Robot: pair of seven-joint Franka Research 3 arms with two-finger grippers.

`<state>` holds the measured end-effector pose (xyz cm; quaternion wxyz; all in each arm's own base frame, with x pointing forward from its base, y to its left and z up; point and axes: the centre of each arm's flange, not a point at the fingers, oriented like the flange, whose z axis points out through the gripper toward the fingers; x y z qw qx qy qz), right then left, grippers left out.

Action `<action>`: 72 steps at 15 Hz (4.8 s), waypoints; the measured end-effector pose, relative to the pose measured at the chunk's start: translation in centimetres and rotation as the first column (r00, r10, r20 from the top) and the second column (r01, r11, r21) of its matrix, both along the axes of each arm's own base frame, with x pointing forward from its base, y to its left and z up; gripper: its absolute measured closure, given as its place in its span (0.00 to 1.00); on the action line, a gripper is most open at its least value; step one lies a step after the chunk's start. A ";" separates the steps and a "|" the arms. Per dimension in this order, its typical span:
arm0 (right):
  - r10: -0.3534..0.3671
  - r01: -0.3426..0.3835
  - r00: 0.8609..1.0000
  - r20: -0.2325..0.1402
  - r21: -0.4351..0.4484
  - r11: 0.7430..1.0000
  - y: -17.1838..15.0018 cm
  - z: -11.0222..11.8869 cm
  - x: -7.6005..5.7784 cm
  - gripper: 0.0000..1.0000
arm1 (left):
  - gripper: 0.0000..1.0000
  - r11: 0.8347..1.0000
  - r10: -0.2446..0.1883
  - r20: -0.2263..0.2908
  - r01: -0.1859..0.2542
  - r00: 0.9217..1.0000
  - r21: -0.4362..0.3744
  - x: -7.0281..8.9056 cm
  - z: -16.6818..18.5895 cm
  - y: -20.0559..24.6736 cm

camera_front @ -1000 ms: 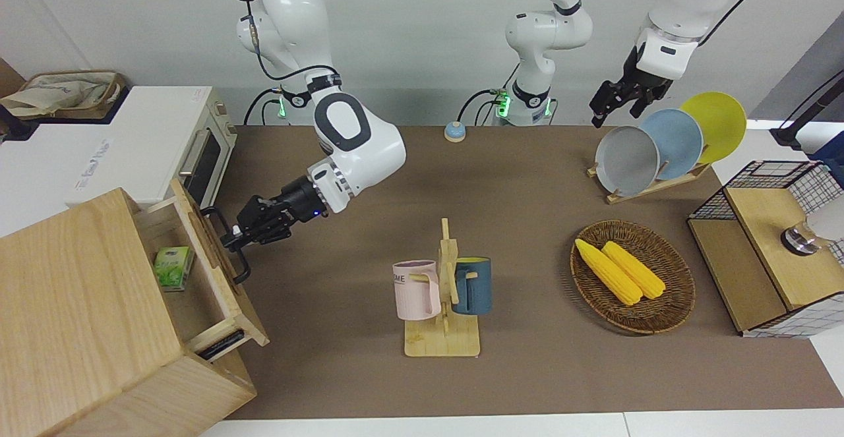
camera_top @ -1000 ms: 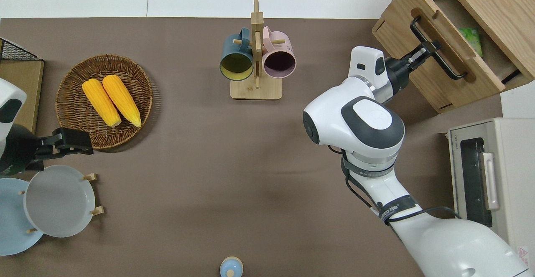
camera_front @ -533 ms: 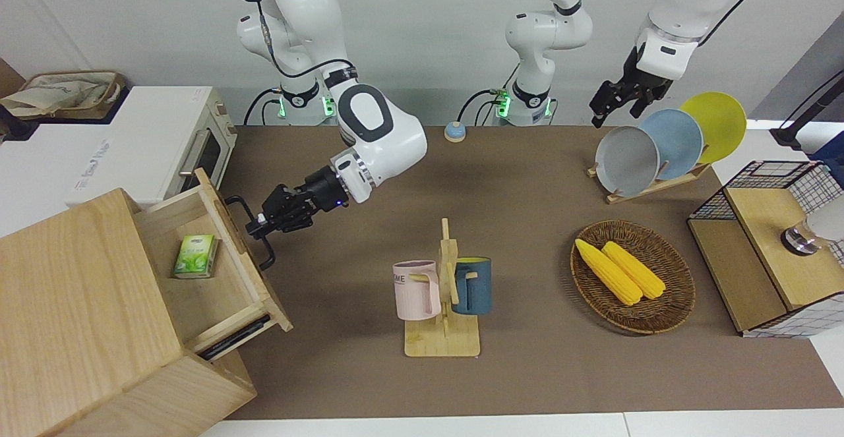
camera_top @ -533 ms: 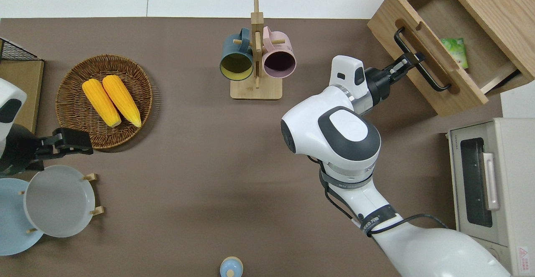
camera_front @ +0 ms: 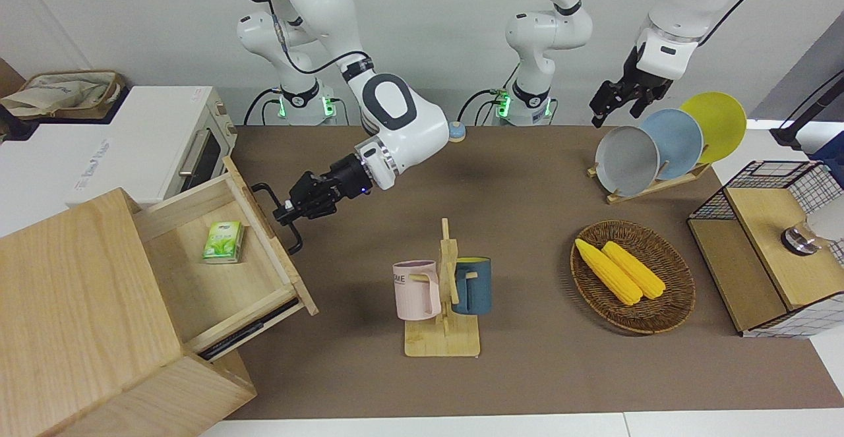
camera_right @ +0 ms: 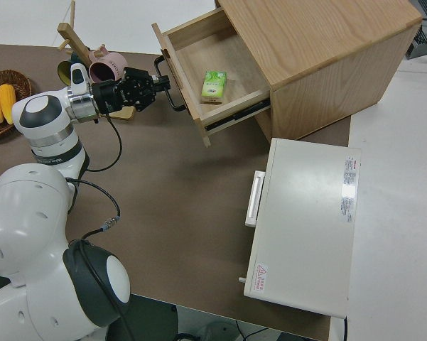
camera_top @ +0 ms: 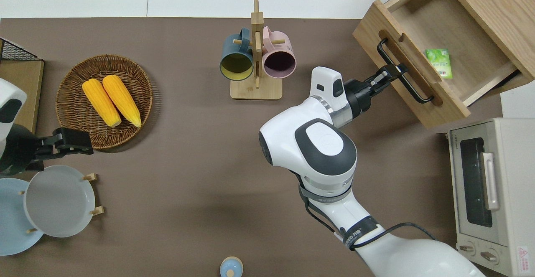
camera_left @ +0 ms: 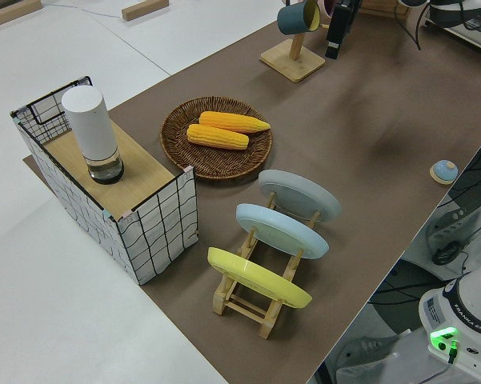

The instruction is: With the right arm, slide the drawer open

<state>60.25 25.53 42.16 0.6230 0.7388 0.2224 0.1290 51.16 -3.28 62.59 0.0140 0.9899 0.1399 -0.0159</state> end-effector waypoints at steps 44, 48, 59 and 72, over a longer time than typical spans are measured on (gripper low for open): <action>-0.025 0.054 0.991 -0.133 0.222 0.974 11.6 6.6 -9.9 0.01 | 0.00 1.000 0.000 0.000 0.000 1.000 0.000 0.0 0.0 0.0; -0.051 0.135 0.980 -0.190 0.460 0.878 9.7 12.1 -10.2 0.01 | 0.00 1.000 0.000 0.000 0.000 1.000 0.000 0.0 0.0 0.0; -0.108 0.386 0.914 -0.390 0.760 0.523 -1.7 19.6 -8.9 0.01 | 0.00 1.000 0.000 0.000 0.000 1.000 0.000 0.0 0.0 0.0; -0.187 0.502 0.862 -0.471 0.845 0.185 -15.9 21.5 -5.7 0.01 | 0.00 1.000 0.000 0.000 0.000 1.000 0.000 0.0 0.0 0.0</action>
